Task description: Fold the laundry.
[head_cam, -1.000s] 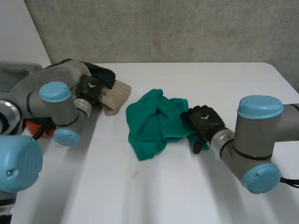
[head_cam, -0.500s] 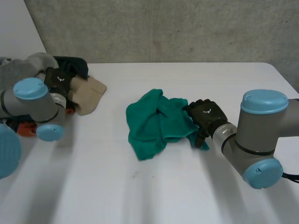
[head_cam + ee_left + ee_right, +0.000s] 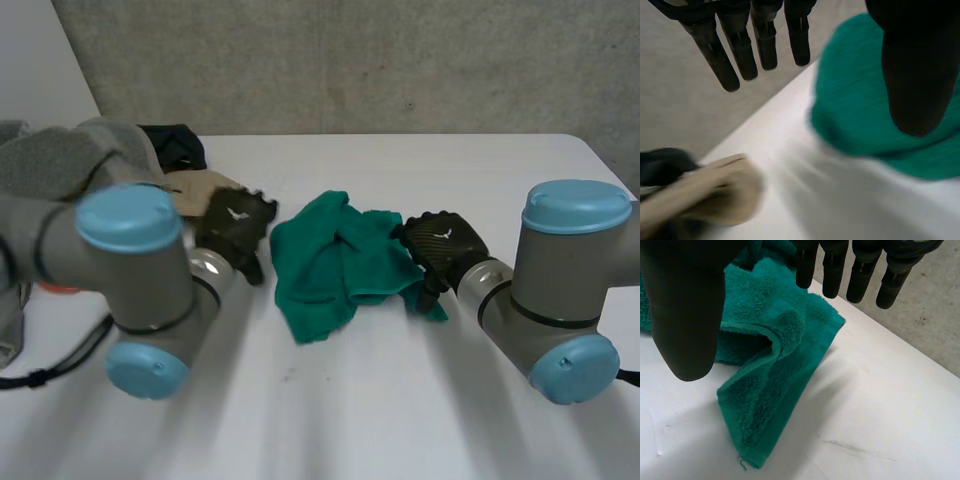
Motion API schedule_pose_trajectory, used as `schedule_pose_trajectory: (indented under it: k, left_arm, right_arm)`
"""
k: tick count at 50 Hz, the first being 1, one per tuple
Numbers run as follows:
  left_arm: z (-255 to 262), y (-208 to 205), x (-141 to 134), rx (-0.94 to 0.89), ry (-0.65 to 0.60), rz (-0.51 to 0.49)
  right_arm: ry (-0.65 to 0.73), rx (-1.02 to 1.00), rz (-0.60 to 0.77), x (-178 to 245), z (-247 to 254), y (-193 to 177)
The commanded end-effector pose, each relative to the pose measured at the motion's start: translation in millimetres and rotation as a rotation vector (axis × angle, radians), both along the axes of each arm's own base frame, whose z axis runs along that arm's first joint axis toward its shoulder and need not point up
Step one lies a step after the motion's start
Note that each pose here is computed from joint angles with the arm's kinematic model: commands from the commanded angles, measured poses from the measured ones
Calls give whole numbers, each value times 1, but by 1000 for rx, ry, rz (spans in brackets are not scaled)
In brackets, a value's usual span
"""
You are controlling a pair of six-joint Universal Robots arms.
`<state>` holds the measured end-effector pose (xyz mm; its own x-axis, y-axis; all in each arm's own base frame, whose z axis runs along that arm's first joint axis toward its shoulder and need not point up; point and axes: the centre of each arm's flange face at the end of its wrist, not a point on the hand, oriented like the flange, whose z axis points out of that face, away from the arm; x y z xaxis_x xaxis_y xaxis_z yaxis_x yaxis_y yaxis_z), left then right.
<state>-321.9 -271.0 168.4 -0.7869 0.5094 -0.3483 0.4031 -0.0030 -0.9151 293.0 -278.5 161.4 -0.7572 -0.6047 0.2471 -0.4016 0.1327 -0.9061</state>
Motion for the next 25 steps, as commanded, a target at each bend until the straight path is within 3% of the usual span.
schedule_pose_trajectory:
  k: [1, 16, 20, 25]
  left_arm:
    - [-47, 8, -44, 98, 51, -76]
    - [-54, -3, -66, 50, 49, -111]
    - [5, 4, -61, -32, 103, -109]
    - [95, 23, -38, -158, 190, -104]
  right_arm:
    - [28, -19, 18, 3, -11, -4]
    - [45, -70, 25, 6, -16, -17]
    - [20, -129, 17, 1, 15, -13]
    - [-6, -279, -20, -24, 105, -4]
